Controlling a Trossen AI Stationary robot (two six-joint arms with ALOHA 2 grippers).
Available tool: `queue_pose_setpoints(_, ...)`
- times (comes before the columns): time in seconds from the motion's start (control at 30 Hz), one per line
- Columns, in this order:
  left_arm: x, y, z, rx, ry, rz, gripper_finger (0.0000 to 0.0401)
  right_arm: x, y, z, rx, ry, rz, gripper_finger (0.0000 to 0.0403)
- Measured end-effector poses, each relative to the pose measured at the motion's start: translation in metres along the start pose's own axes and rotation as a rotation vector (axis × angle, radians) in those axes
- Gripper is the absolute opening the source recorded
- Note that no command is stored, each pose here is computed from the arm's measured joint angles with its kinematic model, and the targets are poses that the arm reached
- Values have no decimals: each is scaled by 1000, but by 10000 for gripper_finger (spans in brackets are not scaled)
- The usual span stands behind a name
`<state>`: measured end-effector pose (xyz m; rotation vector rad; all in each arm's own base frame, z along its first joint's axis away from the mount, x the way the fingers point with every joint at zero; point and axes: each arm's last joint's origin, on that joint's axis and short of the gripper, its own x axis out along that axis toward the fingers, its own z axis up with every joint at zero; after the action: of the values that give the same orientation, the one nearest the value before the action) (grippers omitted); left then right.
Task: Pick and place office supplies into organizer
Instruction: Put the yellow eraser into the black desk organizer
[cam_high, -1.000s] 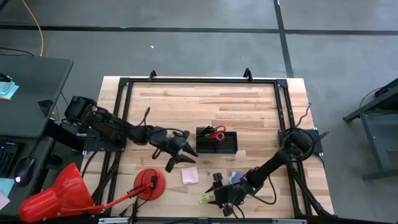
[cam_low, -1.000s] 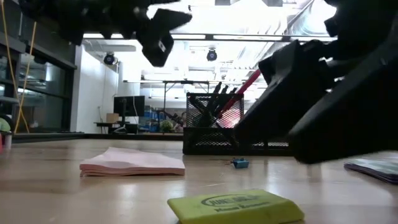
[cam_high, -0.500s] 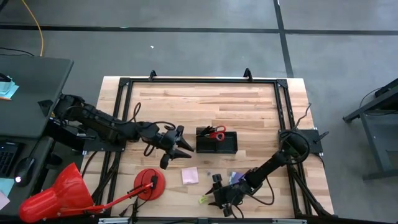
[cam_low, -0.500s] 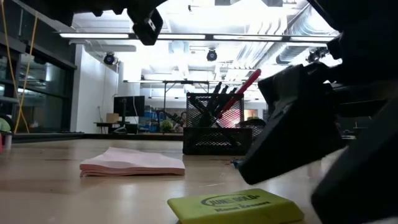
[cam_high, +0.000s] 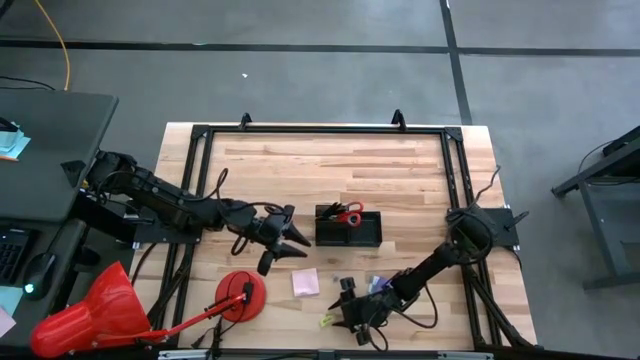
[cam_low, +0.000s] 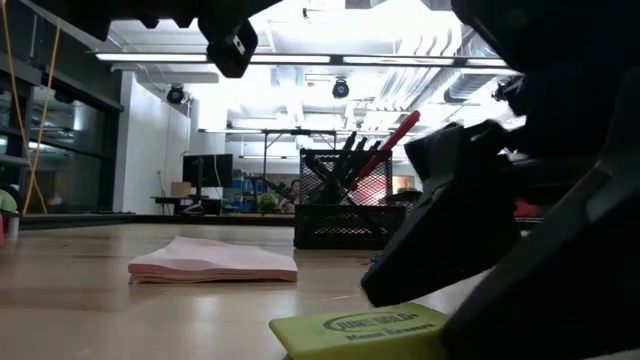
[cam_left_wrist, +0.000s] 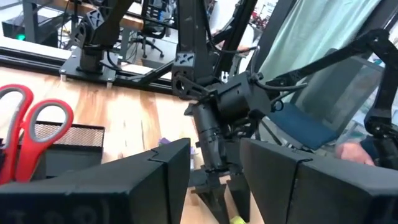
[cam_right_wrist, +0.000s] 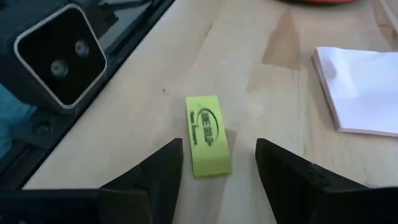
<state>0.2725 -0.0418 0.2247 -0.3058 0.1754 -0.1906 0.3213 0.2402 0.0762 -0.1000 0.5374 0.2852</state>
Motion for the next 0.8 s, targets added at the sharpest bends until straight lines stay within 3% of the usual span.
queue_pose_setpoints(0.33,0,0,0,-6,2,1,133,9,1,-8,18,-43,11,188)
queue_pose_setpoints(0.43,0,0,-1,-7,8,3,133,9,1,-9,25,-34,13,152)
queue_pose_setpoints(0.63,0,1,-2,-8,19,6,133,9,2,-8,27,-43,20,29)
queue_pose_setpoints(0.8,0,1,-3,-9,34,12,133,9,1,-4,4,-99,23,39)
